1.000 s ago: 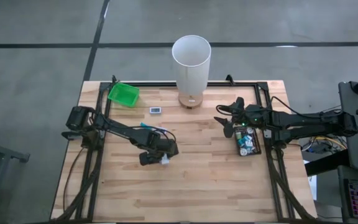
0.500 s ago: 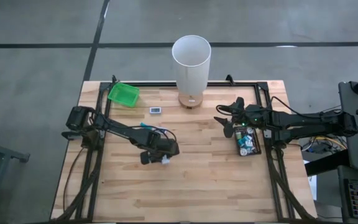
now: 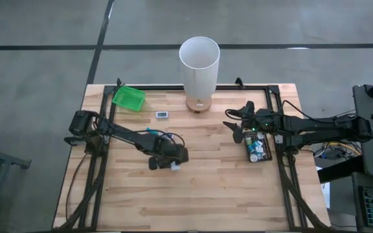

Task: Pick & Place Office items
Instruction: Put the white charger adapter into the black bin

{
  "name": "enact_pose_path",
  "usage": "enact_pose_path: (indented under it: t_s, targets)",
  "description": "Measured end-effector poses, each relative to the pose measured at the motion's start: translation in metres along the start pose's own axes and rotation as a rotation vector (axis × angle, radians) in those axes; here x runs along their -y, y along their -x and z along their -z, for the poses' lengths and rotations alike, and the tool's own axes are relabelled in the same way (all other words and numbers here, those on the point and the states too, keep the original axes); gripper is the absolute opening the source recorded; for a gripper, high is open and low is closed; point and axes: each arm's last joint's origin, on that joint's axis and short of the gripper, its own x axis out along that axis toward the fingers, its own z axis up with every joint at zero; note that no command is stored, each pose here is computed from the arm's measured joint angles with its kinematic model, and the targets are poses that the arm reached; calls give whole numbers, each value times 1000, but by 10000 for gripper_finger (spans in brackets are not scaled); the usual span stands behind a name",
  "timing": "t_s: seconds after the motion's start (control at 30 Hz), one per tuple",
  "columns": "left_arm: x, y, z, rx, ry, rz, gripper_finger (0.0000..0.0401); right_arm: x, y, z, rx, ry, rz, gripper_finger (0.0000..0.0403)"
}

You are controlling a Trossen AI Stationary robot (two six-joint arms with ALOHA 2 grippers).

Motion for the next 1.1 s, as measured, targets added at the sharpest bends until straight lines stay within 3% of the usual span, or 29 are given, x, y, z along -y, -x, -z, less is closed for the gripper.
enact_pose_path:
  t_s: [0.23,0.43,0.73,0.93,1.1]
  targets:
    - [16,12,7,46,-117,72,184,0,0,0,0,0,0,254]
    - [34,25,9,258,-277,169,185,0,0,0,0,0,0,261]
    - [68,49,14,440,-699,285,182,0,0,0,0,0,0,268]
    - [87,62,10,549,-1041,331,182,0,0,0,0,0,0,261]
    - [98,68,4,573,-1195,411,182,0,0,0,0,0,0,256]
